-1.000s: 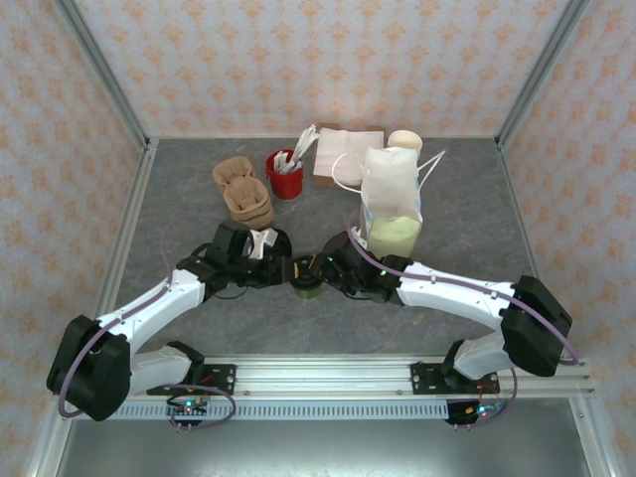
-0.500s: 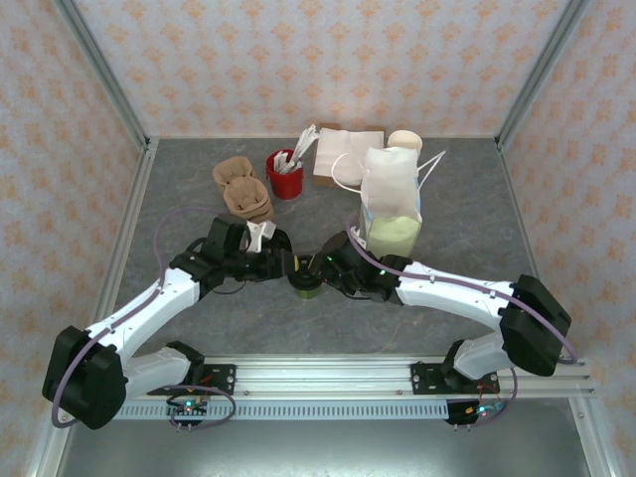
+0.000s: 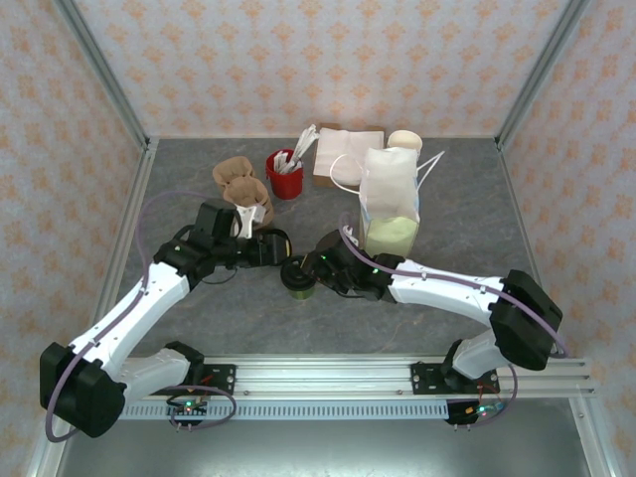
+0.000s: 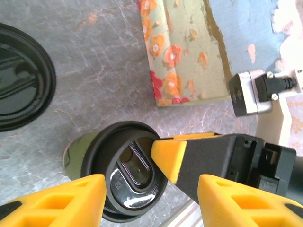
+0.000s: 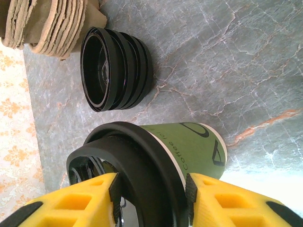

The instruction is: Pack the takeout coffee

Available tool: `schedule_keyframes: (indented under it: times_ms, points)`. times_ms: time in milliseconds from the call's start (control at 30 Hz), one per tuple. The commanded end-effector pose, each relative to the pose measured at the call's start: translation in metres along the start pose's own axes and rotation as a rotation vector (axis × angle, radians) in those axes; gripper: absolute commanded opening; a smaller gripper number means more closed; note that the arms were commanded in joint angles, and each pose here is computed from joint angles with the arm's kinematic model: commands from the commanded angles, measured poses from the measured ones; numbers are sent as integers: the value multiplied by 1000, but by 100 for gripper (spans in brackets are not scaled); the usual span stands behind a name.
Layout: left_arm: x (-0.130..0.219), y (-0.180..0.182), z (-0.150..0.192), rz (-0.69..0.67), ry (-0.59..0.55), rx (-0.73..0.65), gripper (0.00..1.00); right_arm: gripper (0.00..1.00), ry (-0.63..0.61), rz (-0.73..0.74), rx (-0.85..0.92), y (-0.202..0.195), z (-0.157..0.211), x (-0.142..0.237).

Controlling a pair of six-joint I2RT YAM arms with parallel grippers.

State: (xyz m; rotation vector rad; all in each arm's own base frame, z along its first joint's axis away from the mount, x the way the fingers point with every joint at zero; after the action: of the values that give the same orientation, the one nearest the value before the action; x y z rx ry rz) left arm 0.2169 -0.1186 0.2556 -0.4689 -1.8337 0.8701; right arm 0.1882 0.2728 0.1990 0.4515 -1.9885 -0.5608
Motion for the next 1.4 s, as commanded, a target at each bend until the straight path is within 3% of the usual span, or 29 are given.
schedule_keyframes:
  times_ms: [0, 200, 433, 567, 900, 1367]
  points:
    - [14, -3, -10, -69, -82, -14, 55, 43, 62, 80, 25, -8, 11, -3]
    - [34, 0, -39, -194, -292, 43, 58, 47, 44, 88, 47, -2, 4, 5]
    - [48, 24, -84, -225, -521, 225, 61, 52, 20, 104, 77, 6, -4, 17]
    - [45, 43, -110, -232, -593, 324, 60, 53, 0, 101, 93, 11, -10, 26]
    - [22, 66, -155, -333, -588, 404, 56, 54, -18, 92, 121, 21, -19, 48]
    - [4, 78, -166, -361, -559, 434, 53, 53, -77, 16, 142, 33, -32, 99]
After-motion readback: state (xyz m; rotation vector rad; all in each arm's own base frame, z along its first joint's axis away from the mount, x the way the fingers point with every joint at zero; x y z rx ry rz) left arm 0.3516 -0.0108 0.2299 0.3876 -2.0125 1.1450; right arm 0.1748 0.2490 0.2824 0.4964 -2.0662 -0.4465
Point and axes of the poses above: each hand's point on the last joint's axis, 136 mm out from that joint toward the fingers, its own x axis back along the fingers, its own y axis along the line the jaws close on, z = x × y, the point moved 10 cm from there along x, back along the fingers, and after that the axes turned 15 degrees about x, right-handed, at the moved point
